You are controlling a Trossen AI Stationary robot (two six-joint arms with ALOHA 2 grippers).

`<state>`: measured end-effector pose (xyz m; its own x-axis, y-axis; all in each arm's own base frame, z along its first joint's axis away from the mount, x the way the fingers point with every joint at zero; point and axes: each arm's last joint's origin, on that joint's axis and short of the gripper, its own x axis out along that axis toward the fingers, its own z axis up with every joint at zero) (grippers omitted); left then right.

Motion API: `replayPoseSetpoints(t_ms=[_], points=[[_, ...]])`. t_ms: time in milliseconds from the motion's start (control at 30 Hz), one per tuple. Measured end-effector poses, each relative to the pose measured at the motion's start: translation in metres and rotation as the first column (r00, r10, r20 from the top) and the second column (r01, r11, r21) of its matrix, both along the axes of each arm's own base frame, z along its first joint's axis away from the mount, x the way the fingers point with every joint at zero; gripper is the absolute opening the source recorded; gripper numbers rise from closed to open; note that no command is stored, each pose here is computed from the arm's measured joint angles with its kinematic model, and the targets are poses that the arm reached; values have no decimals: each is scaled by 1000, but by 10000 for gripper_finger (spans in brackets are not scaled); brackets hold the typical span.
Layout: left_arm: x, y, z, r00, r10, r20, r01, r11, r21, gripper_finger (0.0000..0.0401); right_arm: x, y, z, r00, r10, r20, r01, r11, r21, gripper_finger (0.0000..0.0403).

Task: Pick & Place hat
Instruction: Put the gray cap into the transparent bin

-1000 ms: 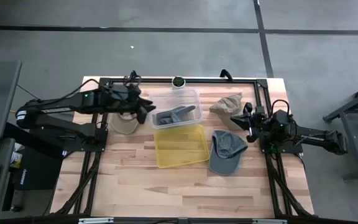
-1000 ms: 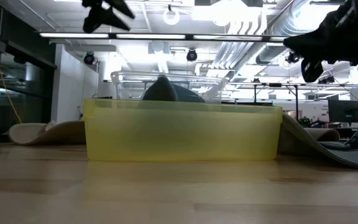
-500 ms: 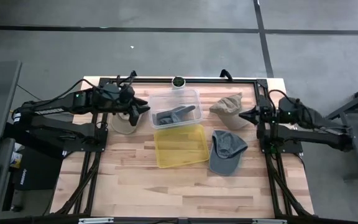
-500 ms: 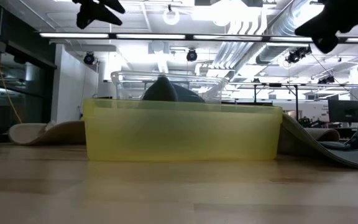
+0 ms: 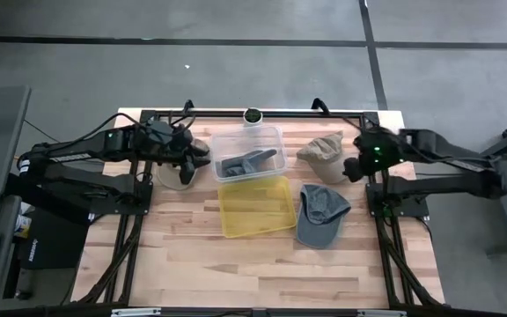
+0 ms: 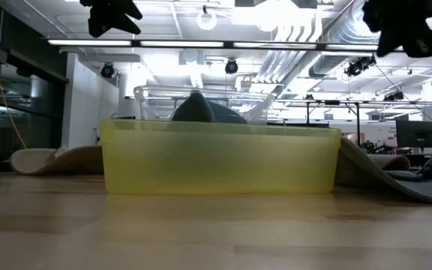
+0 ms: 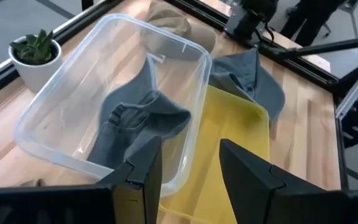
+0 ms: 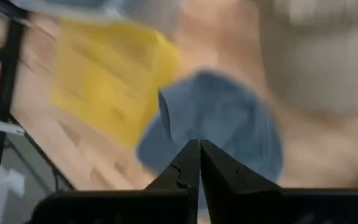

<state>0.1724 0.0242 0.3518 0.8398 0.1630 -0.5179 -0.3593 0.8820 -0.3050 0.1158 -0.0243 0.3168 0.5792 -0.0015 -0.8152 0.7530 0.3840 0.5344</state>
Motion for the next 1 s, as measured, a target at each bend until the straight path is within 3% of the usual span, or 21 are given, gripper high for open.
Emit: replayPoseSetpoints(t_ms=[167,333,533,767,1000], points=[[0,-1,0,1000,-22,-1,22,1000,-6,140,13,1,-15,994,-4,-105,26,977,212,57],[0,-1,0,999,-44,0,44,999,-19,140,15,2,-32,970,-38,-240,109,951,289,121],[0,-3,0,996,-84,2,84,996,-38,140,11,5,-59,926,-56,-374,217,888,406,180],[0,-4,-1,993,-122,-2,122,992,-42,140,8,7,-90,888,-89,-452,310,841,443,216],[0,-4,-1,990,-139,-1,138,989,-44,140,17,0,-88,865,-228,-447,418,820,391,232]])
